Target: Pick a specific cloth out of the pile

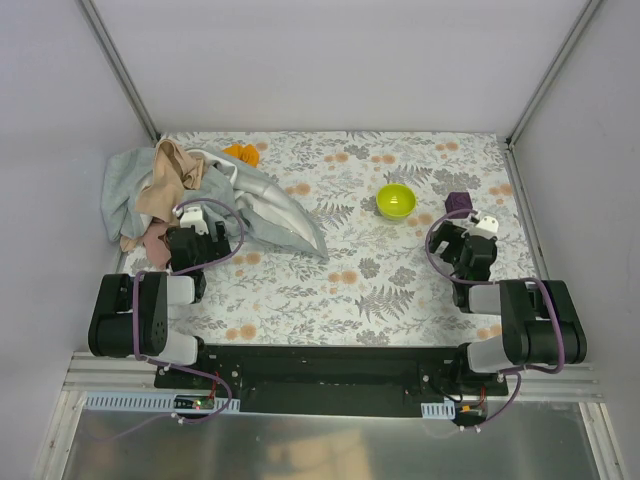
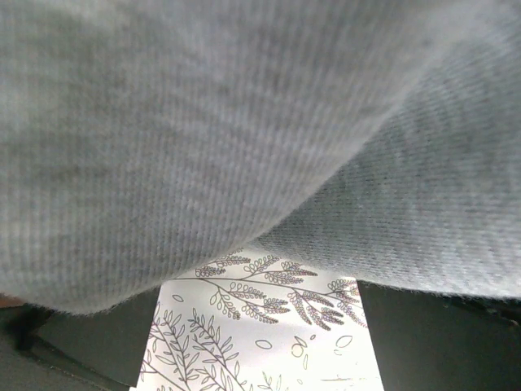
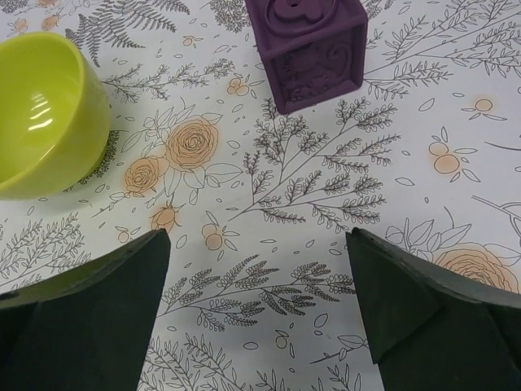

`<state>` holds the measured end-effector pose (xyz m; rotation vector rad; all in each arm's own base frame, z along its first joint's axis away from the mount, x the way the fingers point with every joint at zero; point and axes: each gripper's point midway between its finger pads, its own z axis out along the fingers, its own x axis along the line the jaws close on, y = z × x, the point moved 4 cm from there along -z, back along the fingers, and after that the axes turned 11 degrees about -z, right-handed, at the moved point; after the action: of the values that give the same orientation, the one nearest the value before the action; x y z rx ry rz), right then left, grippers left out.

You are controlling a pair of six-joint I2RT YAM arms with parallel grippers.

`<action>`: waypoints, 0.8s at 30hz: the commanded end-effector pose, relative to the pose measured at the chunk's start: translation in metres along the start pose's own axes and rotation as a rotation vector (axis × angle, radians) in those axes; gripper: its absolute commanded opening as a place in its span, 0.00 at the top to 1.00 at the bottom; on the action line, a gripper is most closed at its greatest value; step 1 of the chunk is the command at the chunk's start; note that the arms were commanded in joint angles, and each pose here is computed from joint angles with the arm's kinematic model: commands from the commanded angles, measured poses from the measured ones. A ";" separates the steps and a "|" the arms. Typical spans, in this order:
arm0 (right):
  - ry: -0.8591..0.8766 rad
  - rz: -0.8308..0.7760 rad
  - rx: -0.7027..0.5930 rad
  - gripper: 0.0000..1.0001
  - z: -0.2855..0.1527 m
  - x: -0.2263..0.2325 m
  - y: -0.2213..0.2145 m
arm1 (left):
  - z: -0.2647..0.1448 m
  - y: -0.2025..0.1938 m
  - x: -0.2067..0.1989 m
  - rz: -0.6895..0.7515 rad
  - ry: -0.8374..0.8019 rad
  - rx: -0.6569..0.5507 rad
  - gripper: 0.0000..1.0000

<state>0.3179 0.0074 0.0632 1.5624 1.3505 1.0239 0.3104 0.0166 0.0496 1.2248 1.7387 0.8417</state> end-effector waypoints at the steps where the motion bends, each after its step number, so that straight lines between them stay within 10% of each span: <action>1: 0.014 0.027 -0.049 0.01 0.006 0.001 0.018 | 0.004 0.021 -0.008 0.007 -0.028 -0.071 0.00; 10: 0.035 0.025 0.008 0.01 -0.006 0.008 0.054 | -0.004 0.025 -0.026 0.067 -0.161 -0.072 0.00; 19: 0.239 0.051 -0.042 0.01 -0.049 0.046 0.118 | -0.076 0.061 -0.073 0.238 -0.455 0.484 0.05; 24: 0.334 0.042 -0.055 0.01 -0.063 0.066 0.133 | -0.104 0.119 -0.078 0.341 -0.412 0.418 0.01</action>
<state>0.3179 0.0455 0.1962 1.4555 1.4287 1.2945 0.3155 -0.0257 0.1905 1.7192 1.4421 0.4520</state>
